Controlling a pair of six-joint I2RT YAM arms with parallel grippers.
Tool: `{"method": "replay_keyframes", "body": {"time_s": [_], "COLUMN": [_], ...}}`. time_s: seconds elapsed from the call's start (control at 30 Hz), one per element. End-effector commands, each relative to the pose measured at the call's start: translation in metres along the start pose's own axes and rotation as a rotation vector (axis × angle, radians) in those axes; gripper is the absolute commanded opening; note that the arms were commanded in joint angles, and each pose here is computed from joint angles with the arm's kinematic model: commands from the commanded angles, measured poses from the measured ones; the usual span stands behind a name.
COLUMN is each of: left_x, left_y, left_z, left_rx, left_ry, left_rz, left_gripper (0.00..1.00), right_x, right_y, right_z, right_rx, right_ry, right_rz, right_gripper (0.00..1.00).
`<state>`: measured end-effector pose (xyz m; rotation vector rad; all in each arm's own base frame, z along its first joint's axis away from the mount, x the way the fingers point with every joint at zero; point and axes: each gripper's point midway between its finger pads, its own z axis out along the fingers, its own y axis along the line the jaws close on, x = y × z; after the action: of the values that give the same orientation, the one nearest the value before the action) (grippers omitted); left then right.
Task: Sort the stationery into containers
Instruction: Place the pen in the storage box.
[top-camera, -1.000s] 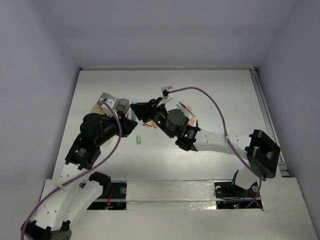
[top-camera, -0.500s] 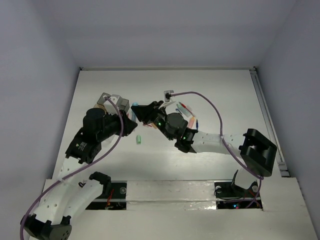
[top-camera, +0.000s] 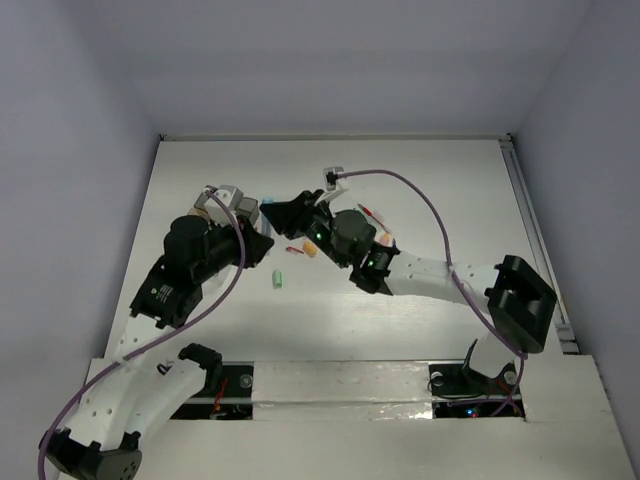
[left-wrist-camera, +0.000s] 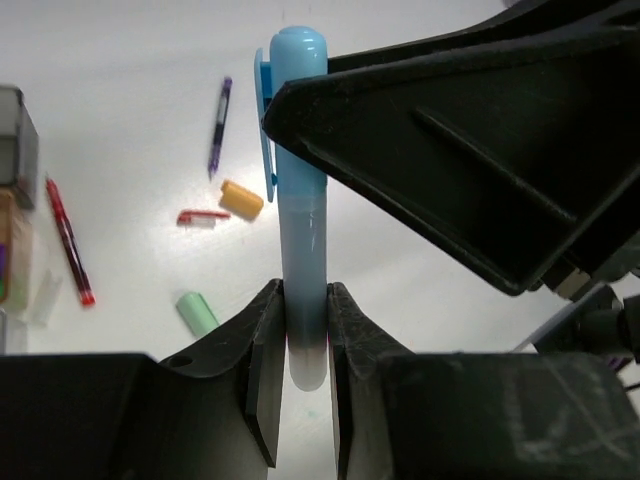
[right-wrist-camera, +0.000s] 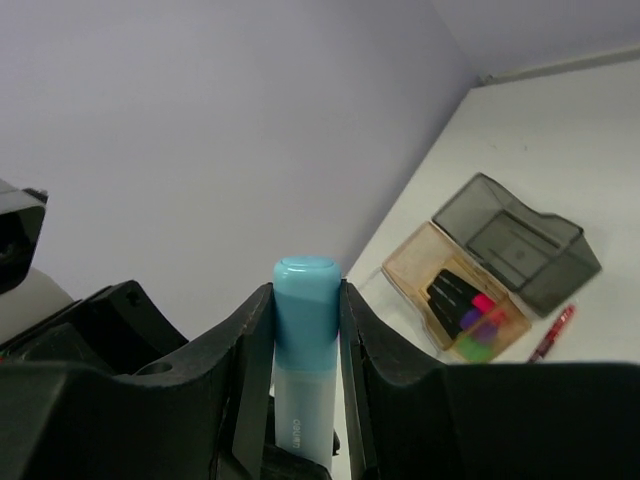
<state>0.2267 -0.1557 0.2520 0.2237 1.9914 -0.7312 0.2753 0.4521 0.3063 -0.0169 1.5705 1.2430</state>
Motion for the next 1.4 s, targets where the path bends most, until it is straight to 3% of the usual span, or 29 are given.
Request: {"method": "replay_keyframes", "body": {"time_s": [0.0,0.07,0.17,0.23,0.3,0.43,0.53,0.57,0.67,0.7,0.77,0.83,0.87,1.03,1.37], "left_x": [-0.106,-0.088,-0.071,-0.067,-0.063,-0.070,-0.081,-0.086,-0.094,-0.088,-0.089,-0.086,-0.084,-0.079,-0.078], "left_y": [-0.019,-0.016,-0.010,-0.008,-0.006,-0.006,-0.009,-0.012,-0.019,-0.015,-0.013,-0.007,-0.006,-0.007,-0.009], "left_z": [-0.027,-0.026,-0.029,-0.035,-0.046,-0.071,-0.084,-0.085,-0.088,-0.082,-0.081,-0.078,-0.076,-0.072,-0.072], "left_rx": [0.025,0.024,0.005,-0.014,-0.032,-0.067,-0.063,-0.045,-0.004,-0.005,-0.012,-0.035,-0.036,-0.012,-0.001], "left_ry": [-0.435,-0.387,-0.339,-0.331,-0.332,-0.403,-0.482,-0.518,-0.590,-0.582,-0.601,-0.597,-0.596,-0.574,-0.569], "left_rz": [0.069,0.064,0.066,0.077,0.081,0.083,0.083,0.082,0.083,0.087,0.099,0.109,0.112,0.131,0.146], "left_gripper": [0.03,0.14,0.47,0.60,0.78,0.97,0.99,0.99,0.99,0.99,0.99,0.99,0.99,0.99,0.99], "right_x": [0.049,0.012,-0.033,-0.042,-0.064,-0.053,-0.034,-0.006,-0.004,0.021,0.013,0.037,0.026,0.044,0.076], "right_y": [-0.022,-0.018,-0.031,-0.038,-0.038,-0.043,-0.047,-0.059,-0.045,-0.066,-0.052,-0.074,-0.059,-0.086,-0.105], "right_z": [-0.002,0.023,0.052,0.067,0.081,0.105,0.130,0.139,0.161,0.170,0.186,0.197,0.203,0.218,0.221], "right_rx": [0.005,0.005,0.040,0.044,0.043,0.024,-0.026,-0.049,-0.146,-0.133,-0.202,-0.202,-0.248,-0.262,-0.307], "right_ry": [0.269,0.185,0.091,0.077,0.029,0.041,0.072,0.139,0.135,0.179,0.152,0.194,0.161,0.172,0.182], "right_rz": [-0.104,-0.108,-0.060,-0.034,-0.039,-0.087,-0.151,-0.170,-0.249,-0.272,-0.364,-0.450,-0.479,-0.599,-0.601], "right_gripper": [0.00,0.00,0.00,0.00,0.00,0.00,0.00,0.00,0.00,0.00,0.00,0.00,0.00,0.00,0.00]}}
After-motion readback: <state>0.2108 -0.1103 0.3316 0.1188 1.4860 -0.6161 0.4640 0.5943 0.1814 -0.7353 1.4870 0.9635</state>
